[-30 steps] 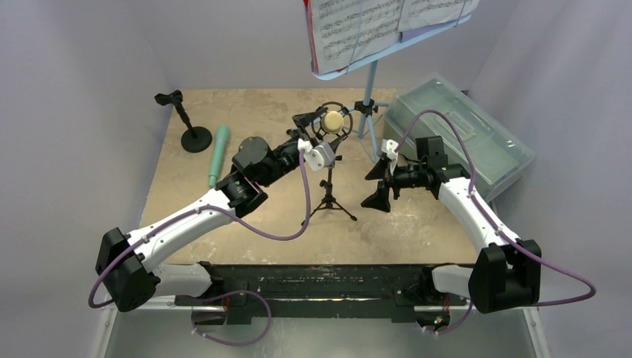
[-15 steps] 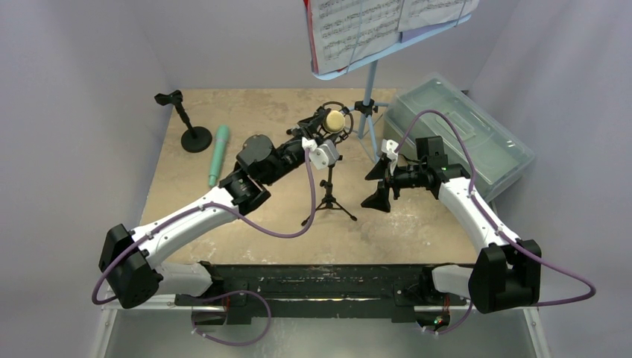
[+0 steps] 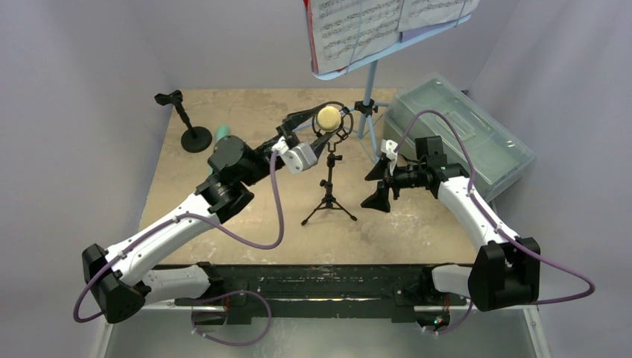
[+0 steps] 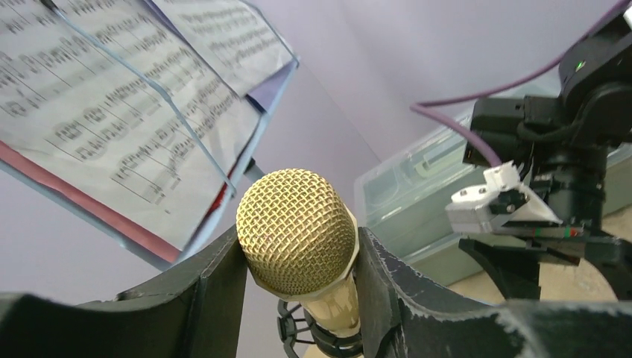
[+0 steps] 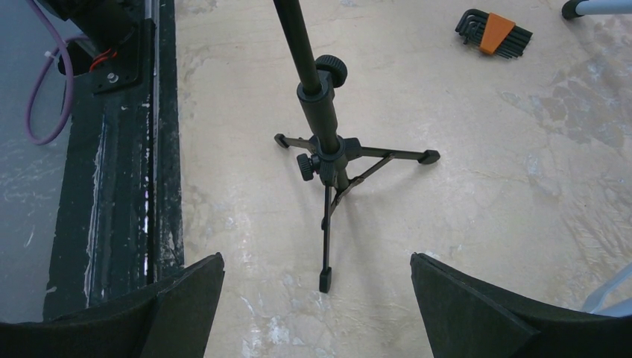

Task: Pack up the instrument practice props
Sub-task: Remove the microphone from the microphone stand.

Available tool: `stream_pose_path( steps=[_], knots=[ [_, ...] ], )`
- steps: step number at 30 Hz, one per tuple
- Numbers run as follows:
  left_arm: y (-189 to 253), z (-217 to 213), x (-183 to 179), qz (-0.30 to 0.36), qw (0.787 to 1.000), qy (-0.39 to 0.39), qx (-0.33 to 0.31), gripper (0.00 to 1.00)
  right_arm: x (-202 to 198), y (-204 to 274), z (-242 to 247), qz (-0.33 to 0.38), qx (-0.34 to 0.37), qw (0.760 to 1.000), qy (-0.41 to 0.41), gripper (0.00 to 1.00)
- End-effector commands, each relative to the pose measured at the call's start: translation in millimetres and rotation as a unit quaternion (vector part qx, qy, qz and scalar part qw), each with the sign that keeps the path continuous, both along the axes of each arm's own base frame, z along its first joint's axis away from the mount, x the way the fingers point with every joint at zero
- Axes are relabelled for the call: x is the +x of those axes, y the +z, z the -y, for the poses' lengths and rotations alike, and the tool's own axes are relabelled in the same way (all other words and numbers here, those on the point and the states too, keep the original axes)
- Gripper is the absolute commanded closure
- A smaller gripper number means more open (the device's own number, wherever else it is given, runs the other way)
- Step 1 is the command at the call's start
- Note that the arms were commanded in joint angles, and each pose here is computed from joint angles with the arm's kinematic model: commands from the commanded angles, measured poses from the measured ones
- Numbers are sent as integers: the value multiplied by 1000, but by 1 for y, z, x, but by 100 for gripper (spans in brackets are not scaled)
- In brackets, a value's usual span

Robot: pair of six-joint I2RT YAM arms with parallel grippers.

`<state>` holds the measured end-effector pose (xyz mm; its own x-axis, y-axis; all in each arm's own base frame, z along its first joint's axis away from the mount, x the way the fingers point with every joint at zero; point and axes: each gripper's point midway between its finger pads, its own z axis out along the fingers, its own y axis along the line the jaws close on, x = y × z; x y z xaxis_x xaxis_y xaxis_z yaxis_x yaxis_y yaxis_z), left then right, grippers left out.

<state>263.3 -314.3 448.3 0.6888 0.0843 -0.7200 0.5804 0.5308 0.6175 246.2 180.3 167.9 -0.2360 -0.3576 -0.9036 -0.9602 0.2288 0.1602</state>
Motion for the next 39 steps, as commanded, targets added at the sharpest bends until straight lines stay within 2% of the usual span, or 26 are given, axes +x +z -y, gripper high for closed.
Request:
stream_pose_path(
  steps=[1,14,22,26,30,34,39],
  knots=[
    [66,-17,-38,45,995,-47,-71,100,8,13,-1,24,2,1000,3,1],
    [134,-51,-80,40,987,-84,-132,100,9,11,-1,22,1,1000,2,1],
    [154,-85,-94,5,982,-64,-176,100,9,10,0,21,0,1000,1,1],
    [149,-103,-82,-18,983,-6,-181,100,10,10,0,21,-1,1000,1,1],
    [127,-125,-49,-73,976,101,-179,100,10,8,0,20,-2,1000,1,1],
    [89,-141,-13,-115,957,213,-158,100,11,7,0,18,-3,1000,0,1],
    [20,-149,27,-165,924,336,-79,100,11,6,0,16,-5,1000,-2,1]
  ],
)
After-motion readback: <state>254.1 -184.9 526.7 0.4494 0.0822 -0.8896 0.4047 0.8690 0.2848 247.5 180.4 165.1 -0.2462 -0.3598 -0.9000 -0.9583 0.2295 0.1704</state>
